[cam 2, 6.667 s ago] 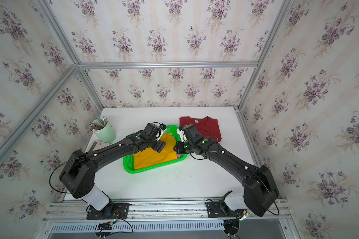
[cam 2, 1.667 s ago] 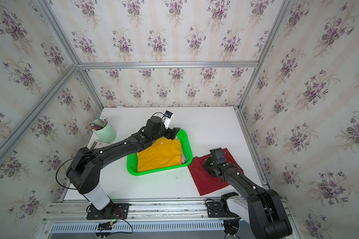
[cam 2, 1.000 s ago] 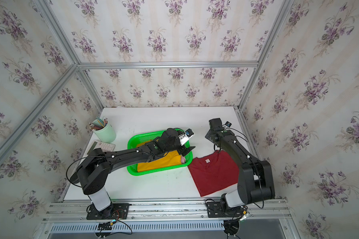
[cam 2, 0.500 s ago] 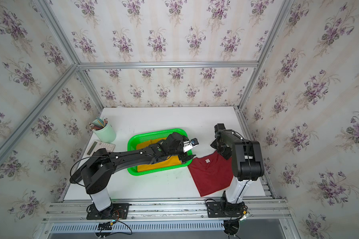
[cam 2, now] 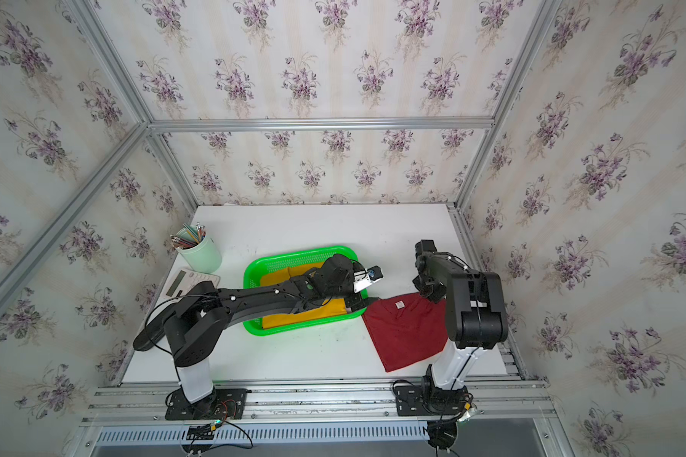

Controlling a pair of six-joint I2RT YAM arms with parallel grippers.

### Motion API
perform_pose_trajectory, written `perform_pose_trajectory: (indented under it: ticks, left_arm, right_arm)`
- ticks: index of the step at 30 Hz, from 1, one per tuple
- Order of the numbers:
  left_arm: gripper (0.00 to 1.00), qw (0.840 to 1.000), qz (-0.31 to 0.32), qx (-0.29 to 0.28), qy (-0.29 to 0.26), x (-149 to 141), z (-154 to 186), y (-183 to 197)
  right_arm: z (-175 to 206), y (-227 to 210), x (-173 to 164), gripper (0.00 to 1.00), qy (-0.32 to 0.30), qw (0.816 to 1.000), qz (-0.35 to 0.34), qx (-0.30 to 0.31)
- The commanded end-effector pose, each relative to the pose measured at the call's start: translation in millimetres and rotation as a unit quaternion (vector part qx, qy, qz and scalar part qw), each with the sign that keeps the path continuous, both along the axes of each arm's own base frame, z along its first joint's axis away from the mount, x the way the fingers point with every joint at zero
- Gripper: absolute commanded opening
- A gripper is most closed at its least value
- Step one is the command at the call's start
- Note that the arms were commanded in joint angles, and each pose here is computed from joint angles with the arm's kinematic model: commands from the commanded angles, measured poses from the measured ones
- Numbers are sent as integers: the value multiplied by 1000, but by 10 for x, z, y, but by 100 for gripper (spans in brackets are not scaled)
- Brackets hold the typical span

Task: Put the folded t-shirts into the basket
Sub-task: Pick up the T-shirt from the center of the board.

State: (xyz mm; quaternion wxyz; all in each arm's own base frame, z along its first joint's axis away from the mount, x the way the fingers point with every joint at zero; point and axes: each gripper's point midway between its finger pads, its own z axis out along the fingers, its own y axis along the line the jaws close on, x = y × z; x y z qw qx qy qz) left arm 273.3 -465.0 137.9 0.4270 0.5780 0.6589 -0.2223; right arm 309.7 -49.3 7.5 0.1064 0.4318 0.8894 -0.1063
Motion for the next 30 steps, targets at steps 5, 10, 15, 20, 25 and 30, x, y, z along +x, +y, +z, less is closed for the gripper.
perform_pose_trajectory:
  ticks: [5,10,15,20,25,30]
  left_arm:
    - [86,999,-2,-32,10,85,97,-122]
    - [87,998,8,-52,33,226,96,-83]
    - [87,998,6,-59,34,287,125,-10]
    - [89,994,-39,-74,63,117,136,-71]
    - [90,991,-59,-95,76,71,212,-117]
    - [89,991,-51,-103,74,143,281,-82]
  right_arm:
    - [581,399,446,7,-173,977,74,101]
    - [1218,471,495,1,-307,939,121,96]
    - [1720,499,435,0,-374,910,161,76]
    - [2203,544,341,0,-435,878,186,66]
    - [2689,588,235,0,-489,846,206,55]
    - [3082,698,168,0,-521,816,245,50]
